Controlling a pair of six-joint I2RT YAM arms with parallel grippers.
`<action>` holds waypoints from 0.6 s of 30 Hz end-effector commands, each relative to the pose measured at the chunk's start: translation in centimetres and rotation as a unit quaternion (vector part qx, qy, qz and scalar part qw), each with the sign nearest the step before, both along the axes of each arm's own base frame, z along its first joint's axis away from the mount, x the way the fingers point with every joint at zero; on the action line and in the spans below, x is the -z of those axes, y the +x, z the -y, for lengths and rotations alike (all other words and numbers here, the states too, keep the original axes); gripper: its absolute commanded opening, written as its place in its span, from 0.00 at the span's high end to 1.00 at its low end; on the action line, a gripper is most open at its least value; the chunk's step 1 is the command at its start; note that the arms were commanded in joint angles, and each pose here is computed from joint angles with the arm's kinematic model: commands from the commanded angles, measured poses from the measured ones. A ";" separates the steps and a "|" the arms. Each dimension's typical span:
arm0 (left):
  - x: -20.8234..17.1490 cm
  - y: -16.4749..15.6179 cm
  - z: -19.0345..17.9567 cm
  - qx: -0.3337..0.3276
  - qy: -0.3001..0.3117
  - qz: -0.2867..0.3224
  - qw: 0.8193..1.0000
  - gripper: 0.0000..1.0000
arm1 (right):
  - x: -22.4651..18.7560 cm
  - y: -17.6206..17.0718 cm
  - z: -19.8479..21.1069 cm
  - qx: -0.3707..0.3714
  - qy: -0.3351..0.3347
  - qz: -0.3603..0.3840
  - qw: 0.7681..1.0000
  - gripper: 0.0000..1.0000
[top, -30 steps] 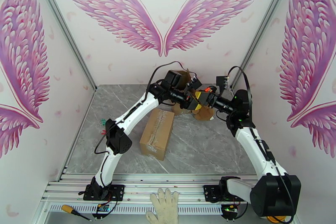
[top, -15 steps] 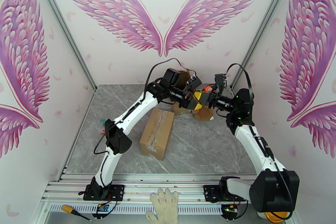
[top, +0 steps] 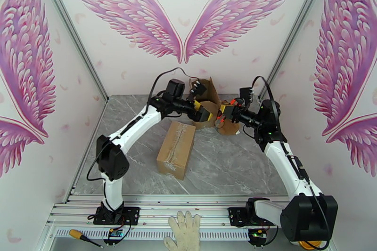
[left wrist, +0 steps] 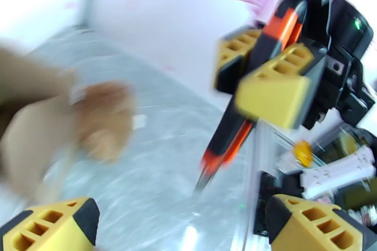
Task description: Unpack the express box
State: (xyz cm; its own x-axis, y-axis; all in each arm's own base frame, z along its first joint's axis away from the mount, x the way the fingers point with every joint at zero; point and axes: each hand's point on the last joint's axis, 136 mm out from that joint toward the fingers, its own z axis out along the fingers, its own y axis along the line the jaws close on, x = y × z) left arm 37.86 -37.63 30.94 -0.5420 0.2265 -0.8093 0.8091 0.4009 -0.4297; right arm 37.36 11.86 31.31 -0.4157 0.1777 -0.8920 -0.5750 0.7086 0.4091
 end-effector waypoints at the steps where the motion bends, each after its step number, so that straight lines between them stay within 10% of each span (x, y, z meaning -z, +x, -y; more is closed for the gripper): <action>1: -2.2 2.5 -5.4 -0.134 0.003 0.026 0.991 0.03 | 5.3 -0.7 -0.3 0.050 -0.117 -0.057 0.990 0.93; 10: 8.3 -2.2 -16.0 -0.250 0.094 -0.107 0.958 0.10 | 10.8 -1.3 -5.4 0.087 -0.203 -0.112 0.969 0.96; 18: 12.2 -6.9 -18.1 -0.258 0.075 -0.162 0.949 0.16 | 12.0 -0.4 -11.2 0.085 -0.209 -0.112 0.968 0.98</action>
